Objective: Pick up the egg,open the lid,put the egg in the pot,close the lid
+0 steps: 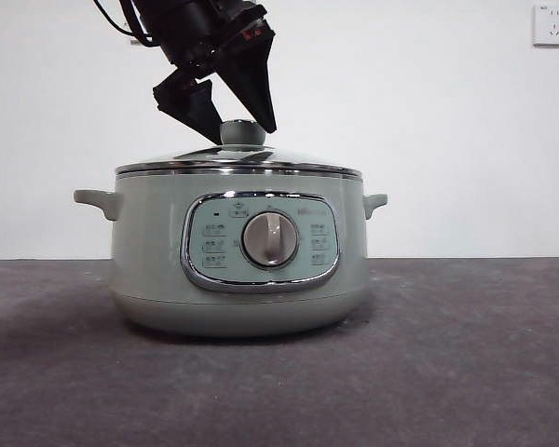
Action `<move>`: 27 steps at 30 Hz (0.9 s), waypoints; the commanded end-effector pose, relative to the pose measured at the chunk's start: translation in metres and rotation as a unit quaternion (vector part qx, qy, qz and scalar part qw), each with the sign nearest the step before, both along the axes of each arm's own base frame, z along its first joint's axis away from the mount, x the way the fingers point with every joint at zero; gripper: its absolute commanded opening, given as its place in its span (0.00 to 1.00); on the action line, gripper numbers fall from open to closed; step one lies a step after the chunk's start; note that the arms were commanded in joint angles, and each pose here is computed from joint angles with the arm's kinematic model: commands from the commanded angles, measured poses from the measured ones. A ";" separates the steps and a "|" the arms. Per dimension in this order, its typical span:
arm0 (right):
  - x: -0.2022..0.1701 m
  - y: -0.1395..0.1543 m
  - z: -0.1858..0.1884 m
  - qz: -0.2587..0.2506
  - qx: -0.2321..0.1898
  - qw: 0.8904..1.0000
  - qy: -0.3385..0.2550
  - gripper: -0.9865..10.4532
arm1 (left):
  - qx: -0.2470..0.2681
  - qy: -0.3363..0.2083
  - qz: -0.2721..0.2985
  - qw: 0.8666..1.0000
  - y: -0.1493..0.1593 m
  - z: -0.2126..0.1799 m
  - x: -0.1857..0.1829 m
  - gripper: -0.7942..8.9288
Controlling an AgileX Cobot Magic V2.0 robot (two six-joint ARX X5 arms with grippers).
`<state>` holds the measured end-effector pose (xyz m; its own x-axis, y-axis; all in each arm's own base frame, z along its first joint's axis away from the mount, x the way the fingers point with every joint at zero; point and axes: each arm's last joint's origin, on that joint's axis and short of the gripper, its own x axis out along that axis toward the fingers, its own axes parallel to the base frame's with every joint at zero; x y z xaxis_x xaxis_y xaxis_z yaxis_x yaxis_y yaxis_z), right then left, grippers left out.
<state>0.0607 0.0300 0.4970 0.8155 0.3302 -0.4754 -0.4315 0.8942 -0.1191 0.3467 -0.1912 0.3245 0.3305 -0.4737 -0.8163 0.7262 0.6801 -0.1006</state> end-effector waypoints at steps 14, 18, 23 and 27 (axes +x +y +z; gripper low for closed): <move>-0.001 0.001 -0.004 0.015 -0.004 1.000 0.016 0.08 | -0.038 -0.037 0.034 0.998 0.043 0.078 -0.070 0.50; 0.001 0.002 -0.004 0.021 -0.002 1.000 0.020 0.08 | -0.049 -0.047 0.041 0.997 0.062 0.105 -0.108 0.40; 0.004 0.006 -0.005 0.047 0.009 0.998 0.033 0.08 | -0.061 -0.063 0.044 0.995 0.084 0.128 -0.152 0.06; 0.008 0.008 -0.005 0.049 0.007 0.998 0.038 0.08 | -0.070 -0.077 0.045 0.994 0.098 0.140 -0.179 0.07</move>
<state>0.0680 0.0375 0.4956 0.7583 0.4183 -0.5000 -0.5161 0.8538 -0.0685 0.1696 -0.0947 0.4645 0.4903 -0.5415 -0.6829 0.6858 0.7232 -0.0811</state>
